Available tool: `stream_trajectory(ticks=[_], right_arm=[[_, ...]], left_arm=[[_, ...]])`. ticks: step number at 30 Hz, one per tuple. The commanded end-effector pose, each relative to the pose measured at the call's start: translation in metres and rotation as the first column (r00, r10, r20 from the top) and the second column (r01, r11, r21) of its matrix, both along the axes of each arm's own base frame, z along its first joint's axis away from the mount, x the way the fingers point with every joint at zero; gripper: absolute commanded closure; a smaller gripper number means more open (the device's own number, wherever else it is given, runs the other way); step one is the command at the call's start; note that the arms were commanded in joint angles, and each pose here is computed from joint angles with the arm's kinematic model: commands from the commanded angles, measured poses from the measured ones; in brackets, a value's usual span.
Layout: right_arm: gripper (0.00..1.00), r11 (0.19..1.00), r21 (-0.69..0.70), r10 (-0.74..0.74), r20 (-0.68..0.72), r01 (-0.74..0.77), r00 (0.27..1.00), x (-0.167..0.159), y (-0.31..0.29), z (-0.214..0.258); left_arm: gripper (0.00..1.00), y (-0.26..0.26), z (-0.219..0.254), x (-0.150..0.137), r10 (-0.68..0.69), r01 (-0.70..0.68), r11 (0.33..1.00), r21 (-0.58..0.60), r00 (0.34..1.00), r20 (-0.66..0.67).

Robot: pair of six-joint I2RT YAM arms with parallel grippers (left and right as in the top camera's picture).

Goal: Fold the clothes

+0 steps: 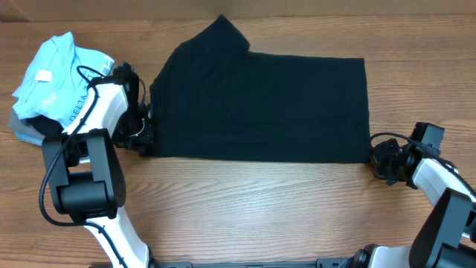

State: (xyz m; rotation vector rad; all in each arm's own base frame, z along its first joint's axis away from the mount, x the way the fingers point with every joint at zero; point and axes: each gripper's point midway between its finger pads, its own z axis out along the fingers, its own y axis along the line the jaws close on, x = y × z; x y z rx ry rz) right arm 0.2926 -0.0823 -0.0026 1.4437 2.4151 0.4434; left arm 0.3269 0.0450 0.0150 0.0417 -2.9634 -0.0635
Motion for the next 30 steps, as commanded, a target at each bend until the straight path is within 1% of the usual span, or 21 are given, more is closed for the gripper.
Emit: stream_trajectory(ticks=[1, 2, 4, 5, 6, 7, 8, 9, 10, 11, 12, 14, 17, 20, 22, 23, 25, 27, 28, 30], right_arm=[[0.96, 0.996, -0.076, -0.047, -0.057, 0.043, 0.997, -0.012, -0.017, -0.007], [0.96, 0.996, -0.077, -0.043, -0.057, 0.039, 0.997, -0.012, -0.017, -0.007], [0.96, 0.996, -0.077, -0.043, -0.057, 0.038, 0.997, -0.012, -0.017, -0.007], [0.96, 0.996, -0.076, -0.042, -0.057, 0.038, 0.997, -0.012, -0.017, -0.007], [0.93, 0.996, -0.076, -0.042, -0.058, 0.038, 0.997, -0.012, -0.017, -0.007], [0.88, 0.996, -0.075, -0.042, -0.06, 0.037, 0.997, -0.013, -0.017, -0.007], [0.69, 0.997, -0.072, -0.042, -0.066, 0.037, 0.997, -0.014, -0.016, -0.007], [0.55, 0.997, -0.07, -0.042, -0.071, 0.037, 0.997, -0.014, -0.016, -0.007], [0.46, 0.997, -0.067, -0.041, -0.075, 0.036, 0.996, -0.014, -0.016, -0.005], [0.42, 0.997, -0.064, -0.041, -0.078, 0.036, 0.996, -0.013, -0.016, -0.003], [0.39, 0.997, -0.061, -0.043, -0.083, 0.038, 0.996, -0.012, -0.017, 0.003], [0.37, 0.998, -0.057, -0.043, -0.078, 0.038, 0.996, -0.008, -0.019, 0.014], [0.37, 0.999, -0.034, -0.017, -0.04, 0.016, 0.999, 0.003, -0.016, 0.037], [0.37, 0.998, -0.007, 0.063, 0.058, -0.063, 0.996, 0.019, -0.007, 0.069], [0.37, 0.992, 0.003, 0.125, 0.144, -0.127, 0.982, 0.031, 0.0, 0.095], [0.37, 0.988, 0.005, 0.15, 0.175, -0.154, 0.973, 0.035, 0.004, 0.105], [0.38, 0.981, 0.01, 0.188, 0.23, -0.195, 0.955, 0.042, 0.011, 0.124], [0.44, 0.968, 0.018, 0.235, 0.278, -0.249, 0.931, 0.046, 0.019, 0.138], [0.48, 0.962, 0.034, 0.251, 0.298, -0.272, 0.921, 0.048, 0.025, 0.143], [0.63, 0.952, 0.068, 0.266, 0.303, -0.299, 0.915, 0.046, 0.035, 0.144]], left_arm=[[0.96, 0.033, 0.007, 0.007, 0.056, -0.058, 0.992, 0.11, 0.998, 0.024], [0.91, 0.033, 0.008, 0.01, 0.064, -0.067, 0.992, 0.105, 0.997, 0.033], [0.73, 0.034, 0.012, 0.015, 0.07, -0.075, 0.992, 0.098, 0.996, 0.051], [0.66, 0.035, 0.015, 0.019, 0.073, -0.079, 0.992, 0.094, 0.995, 0.061], [0.54, 0.036, 0.018, 0.021, 0.075, -0.081, 0.992, 0.093, 0.995, 0.066], [0.5, 0.036, 0.022, 0.023, 0.075, -0.081, 0.992, 0.093, 0.995, 0.069], [0.48, 0.037, 0.027, 0.024, 0.078, -0.084, 0.992, 0.093, 0.994, 0.07], [0.48, 0.038, 0.031, 0.025, 0.082, -0.088, 0.992, 0.089, 0.994, 0.072], [0.48, 0.038, 0.035, 0.026, 0.087, -0.093, 0.993, 0.079, 0.994, 0.072], [0.49, 0.034, 0.04, 0.028, 0.094, -0.098, 0.994, 0.053, 0.993, 0.076], [0.49, 0.027, 0.045, 0.033, 0.103, -0.104, 0.995, 0.002, 0.991, 0.09], [0.49, 0.015, 0.052, 0.041, 0.116, -0.108, 0.992, -0.071, 0.987, 0.113], [0.5, -0.006, 0.063, 0.052, 0.133, -0.104, 0.976, -0.192, 0.981, 0.144], [0.5, -0.034, 0.07, 0.063, 0.144, -0.08, 0.939, -0.333, 0.974, 0.174], [0.57, -0.054, 0.075, 0.072, 0.13, -0.032, 0.908, -0.418, 0.969, 0.208], [0.6, -0.062, 0.076, 0.076, 0.116, -0.007, 0.901, -0.435, 0.967, 0.226], [0.69, -0.073, 0.077, 0.083, 0.085, 0.036, 0.902, -0.431, 0.962, 0.26], [0.8, -0.088, 0.075, 0.09, 0.048, 0.087, 0.901, -0.426, 0.954, 0.296], [0.83, -0.096, 0.074, 0.092, 0.028, 0.11, 0.9, -0.422, 0.951, 0.308], [0.89, -0.106, 0.067, 0.091, -0.008, 0.139, 0.907, -0.397, 0.949, 0.314]])
